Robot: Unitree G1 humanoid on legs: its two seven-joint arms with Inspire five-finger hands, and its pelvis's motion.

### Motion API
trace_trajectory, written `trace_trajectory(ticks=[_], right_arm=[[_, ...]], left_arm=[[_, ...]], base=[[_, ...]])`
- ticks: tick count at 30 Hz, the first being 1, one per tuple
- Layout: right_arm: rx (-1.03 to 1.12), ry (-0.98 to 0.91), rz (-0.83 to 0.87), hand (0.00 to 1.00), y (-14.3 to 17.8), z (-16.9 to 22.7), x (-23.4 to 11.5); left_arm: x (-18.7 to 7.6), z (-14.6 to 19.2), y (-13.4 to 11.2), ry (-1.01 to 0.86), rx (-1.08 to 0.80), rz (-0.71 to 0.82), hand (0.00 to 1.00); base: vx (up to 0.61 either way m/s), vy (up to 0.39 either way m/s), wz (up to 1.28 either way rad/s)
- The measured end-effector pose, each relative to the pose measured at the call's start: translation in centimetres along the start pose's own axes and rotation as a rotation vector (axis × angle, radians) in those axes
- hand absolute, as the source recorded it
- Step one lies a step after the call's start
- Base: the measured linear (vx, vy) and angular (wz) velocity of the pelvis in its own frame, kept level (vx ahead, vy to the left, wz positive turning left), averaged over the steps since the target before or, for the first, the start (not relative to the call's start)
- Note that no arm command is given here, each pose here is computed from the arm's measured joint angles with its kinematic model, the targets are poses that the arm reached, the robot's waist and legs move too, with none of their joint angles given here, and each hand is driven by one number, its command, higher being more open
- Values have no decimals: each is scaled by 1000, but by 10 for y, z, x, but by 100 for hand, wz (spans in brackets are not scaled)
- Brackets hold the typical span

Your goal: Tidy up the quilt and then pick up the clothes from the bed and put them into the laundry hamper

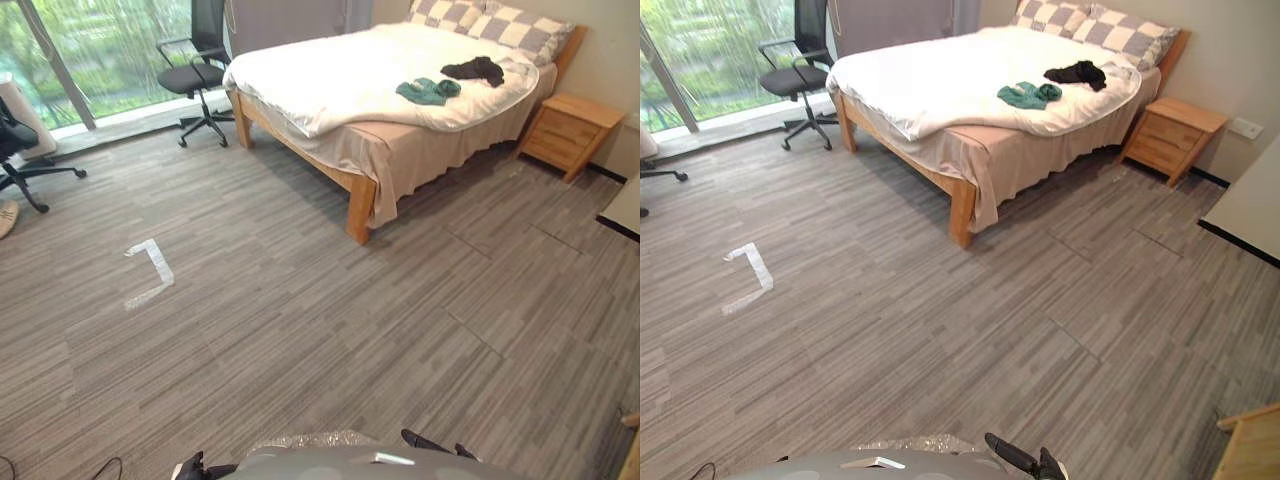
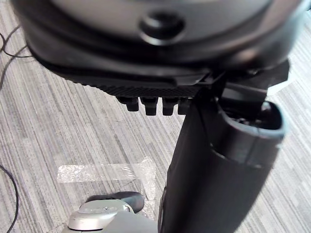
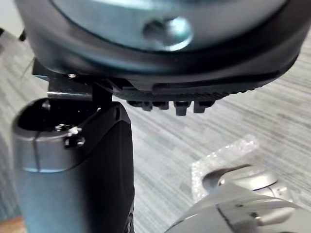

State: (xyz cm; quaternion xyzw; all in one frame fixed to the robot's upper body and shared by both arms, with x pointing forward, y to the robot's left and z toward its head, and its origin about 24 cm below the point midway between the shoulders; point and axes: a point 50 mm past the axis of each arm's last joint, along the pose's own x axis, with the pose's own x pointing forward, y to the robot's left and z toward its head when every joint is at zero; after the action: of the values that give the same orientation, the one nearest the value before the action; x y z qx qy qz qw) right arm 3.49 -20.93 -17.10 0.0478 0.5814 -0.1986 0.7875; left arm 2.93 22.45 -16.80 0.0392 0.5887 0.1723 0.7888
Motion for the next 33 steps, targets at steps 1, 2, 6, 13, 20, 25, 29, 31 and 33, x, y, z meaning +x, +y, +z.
trace_trajectory(ticks=[1, 2, 6, 13, 20, 25, 29, 31, 33], right_arm=[[15, 25, -11, 100, -2, -7, -1], [26, 38, -17, 100, -4, -11, -1], [39, 57, -29, 100, -6, -18, -3], [34, 35, -28, 100, -3, -8, -1], [-6, 15, -34, 100, -5, -4, 0], [28, -31, -29, 100, 1, 4, 0], [73, -22, -37, 100, 2, 1, -1], [114, -7, -44, 100, 1, -1, -1], [137, -16, -61, 100, -5, 3, 0]], left_arm=[[0, -2, -1, 5, -1, -1, 100], [0, -3, -2, 9, -1, -2, 100], [0, -3, -4, 9, 8, -10, 100], [1, 6, -7, -34, 119, -30, 100], [2, 13, -11, -62, 183, -50, 100], [4, 24, -9, -96, 207, -44, 100], [4, 24, -7, -89, 230, -41, 100], [5, 25, -10, -91, 269, -48, 100], [5, 30, -14, -102, 272, -58, 100]], base=[[66, 66, 7], [90, 84, 13], [113, 77, 15], [27, 2, 0], [-96, -33, -21], [-25, -29, -35], [78, -22, -37], [187, -51, -19], [157, -30, -61]])
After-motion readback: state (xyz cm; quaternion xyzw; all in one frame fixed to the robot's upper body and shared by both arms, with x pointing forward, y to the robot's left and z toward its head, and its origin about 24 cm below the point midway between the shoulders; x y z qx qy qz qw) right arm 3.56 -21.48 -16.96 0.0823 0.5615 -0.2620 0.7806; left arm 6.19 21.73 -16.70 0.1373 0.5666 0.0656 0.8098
